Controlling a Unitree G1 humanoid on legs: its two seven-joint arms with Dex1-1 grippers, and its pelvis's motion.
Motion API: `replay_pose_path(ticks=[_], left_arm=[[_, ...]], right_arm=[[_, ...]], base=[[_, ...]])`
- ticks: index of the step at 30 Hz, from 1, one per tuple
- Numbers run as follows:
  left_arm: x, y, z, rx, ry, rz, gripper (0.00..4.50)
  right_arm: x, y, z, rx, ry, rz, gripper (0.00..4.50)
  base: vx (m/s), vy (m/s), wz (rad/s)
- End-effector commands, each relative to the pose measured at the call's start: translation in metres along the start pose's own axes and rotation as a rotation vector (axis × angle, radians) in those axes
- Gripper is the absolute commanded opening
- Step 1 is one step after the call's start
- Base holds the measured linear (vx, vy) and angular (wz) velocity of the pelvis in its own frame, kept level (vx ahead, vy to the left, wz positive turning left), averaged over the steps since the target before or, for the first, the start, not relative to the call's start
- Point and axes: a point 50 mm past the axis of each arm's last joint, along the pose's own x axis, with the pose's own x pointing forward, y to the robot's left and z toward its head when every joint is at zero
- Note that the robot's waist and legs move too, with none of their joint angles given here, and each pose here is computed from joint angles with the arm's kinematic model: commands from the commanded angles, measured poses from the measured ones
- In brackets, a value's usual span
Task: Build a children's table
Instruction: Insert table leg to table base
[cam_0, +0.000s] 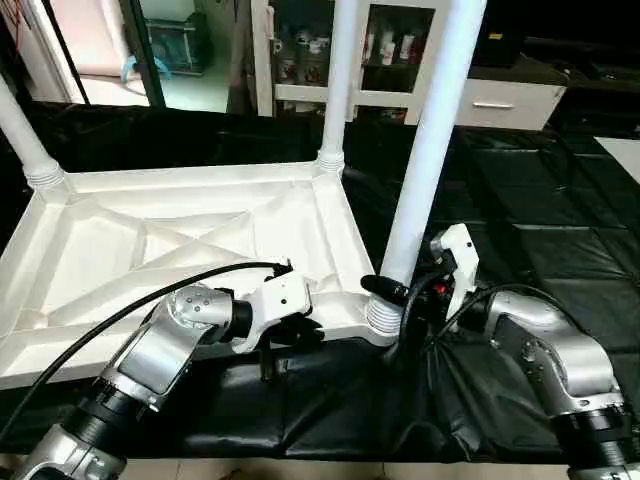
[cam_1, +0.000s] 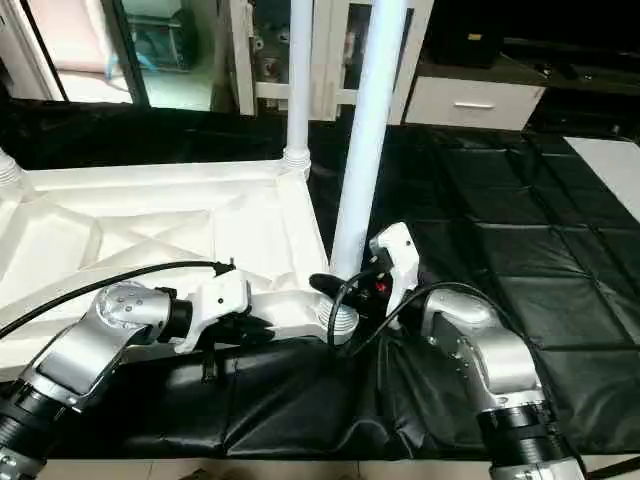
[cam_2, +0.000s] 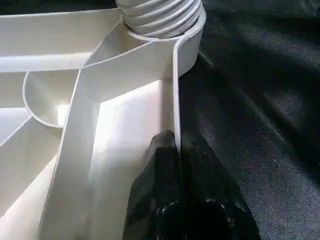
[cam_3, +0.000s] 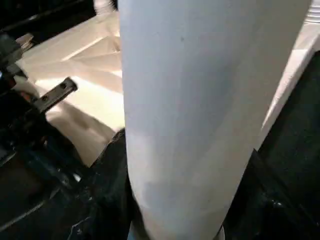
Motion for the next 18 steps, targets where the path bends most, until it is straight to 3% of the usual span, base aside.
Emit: replay_pose_path(ticks=[1, 7, 15, 18], left_arm=[[0.005, 0.0, 0.005, 0.004, -0.028, 0.0, 0.03], [0.005, 0.005, 0.007, -0.003, -0.036, 0.021, 0.03], [0.006, 0.015, 0.011, -0.019, -0.05, 0.086, 0.03], [0.006, 0.019, 0.012, -0.026, -0.051, 0.111, 0.03]], right_arm=[[-0.004, -0.007, -0.021, 0.067, 0.071, -0.066, 1.87], [-0.011, -0.013, -0.037, 0.127, 0.074, -0.125, 1.87], [-0.017, -0.011, -0.044, 0.138, -0.048, -0.182, 1.87], [-0.018, -0.007, -0.045, 0.104, -0.098, -0.192, 1.87]], base=[[0.0, 0.0, 0.0], [0.0, 0.0, 0.0], [0.0, 0.0, 0.0], [0.0, 0.0, 0.0]])
